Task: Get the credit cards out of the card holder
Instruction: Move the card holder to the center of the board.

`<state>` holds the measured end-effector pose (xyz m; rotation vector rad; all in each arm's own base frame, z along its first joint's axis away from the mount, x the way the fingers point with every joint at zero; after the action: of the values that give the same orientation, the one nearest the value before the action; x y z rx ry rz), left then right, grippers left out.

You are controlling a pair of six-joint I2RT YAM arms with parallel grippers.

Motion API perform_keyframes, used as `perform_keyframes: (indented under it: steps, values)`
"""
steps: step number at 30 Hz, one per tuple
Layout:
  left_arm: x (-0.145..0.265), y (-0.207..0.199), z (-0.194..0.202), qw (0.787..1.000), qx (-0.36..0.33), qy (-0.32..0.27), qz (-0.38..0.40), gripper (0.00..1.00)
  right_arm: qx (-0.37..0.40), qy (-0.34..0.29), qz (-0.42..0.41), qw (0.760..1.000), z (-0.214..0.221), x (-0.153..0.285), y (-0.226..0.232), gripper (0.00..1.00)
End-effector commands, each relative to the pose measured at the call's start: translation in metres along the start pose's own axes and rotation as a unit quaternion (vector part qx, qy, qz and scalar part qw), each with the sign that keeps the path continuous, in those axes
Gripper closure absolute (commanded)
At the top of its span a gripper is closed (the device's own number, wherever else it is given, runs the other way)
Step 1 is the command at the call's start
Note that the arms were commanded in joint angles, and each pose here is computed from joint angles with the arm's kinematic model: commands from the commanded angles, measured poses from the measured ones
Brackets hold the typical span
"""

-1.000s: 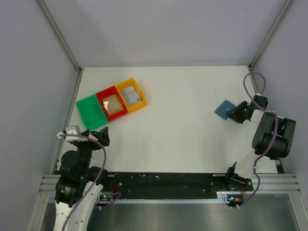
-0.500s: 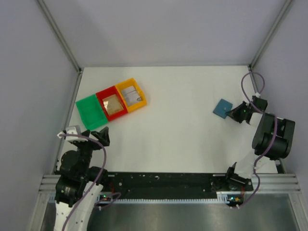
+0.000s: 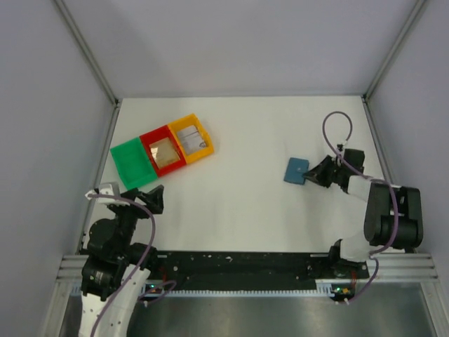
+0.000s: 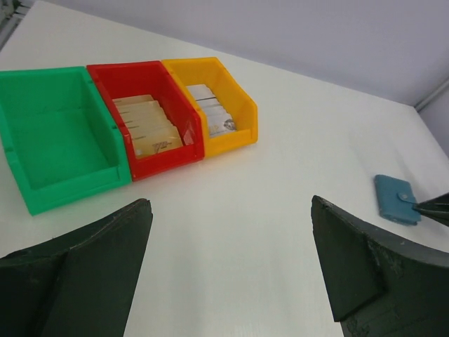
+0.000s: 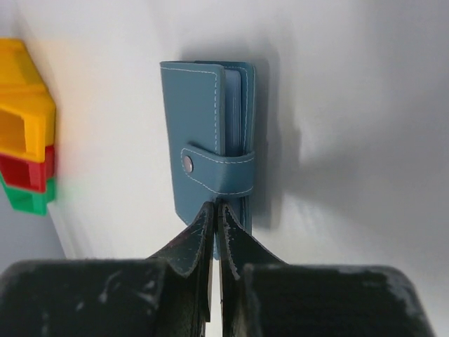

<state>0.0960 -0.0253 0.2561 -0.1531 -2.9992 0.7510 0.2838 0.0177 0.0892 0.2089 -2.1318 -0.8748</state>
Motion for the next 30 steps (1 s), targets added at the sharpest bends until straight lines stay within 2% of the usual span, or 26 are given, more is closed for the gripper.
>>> perform_keyframes:
  steps: [1,7,12,17,22,27,30]
  values:
    - [-0.016,-0.023,0.007,0.994,0.059,0.053,0.074,0.01,0.033,0.022,-0.062,0.997,0.021,0.006,0.044,1.00]
    - [-0.047,-0.044,0.042,0.963,0.120,0.181,0.158,0.01,0.067,0.081,-0.120,0.987,0.077,0.003,0.089,1.00]
    - [-0.068,-0.059,0.075,0.933,0.161,0.271,0.174,0.01,0.079,0.134,-0.166,0.974,0.129,-0.003,0.116,1.00]
    - [-0.081,-0.082,0.102,0.916,0.191,0.301,0.181,0.04,0.094,0.176,-0.184,0.962,0.167,-0.006,0.129,1.00]
    - [-0.089,-0.086,0.136,0.909,0.220,0.324,0.140,0.08,0.115,0.207,-0.141,0.961,0.178,-0.008,0.125,1.00]
    - [-0.090,-0.086,0.164,0.901,0.248,0.338,0.111,0.21,0.204,0.192,-0.042,0.959,0.158,0.006,0.121,0.64]
    - [-0.091,-0.090,0.174,0.894,0.250,0.354,0.113,0.29,0.258,0.169,-0.009,0.951,0.144,0.014,0.134,0.52]
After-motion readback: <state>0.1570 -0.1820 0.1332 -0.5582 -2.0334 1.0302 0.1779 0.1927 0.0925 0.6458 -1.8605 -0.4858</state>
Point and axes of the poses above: each gripper's point midway between its finger pads, its own x axis back along the fingers, its own y axis along the line the jaws close on, z = x × y, the point moved 8 cm from there along x, back along the fingers, and after that the axes turned 8 degrees about x, right-handed, at the moved point
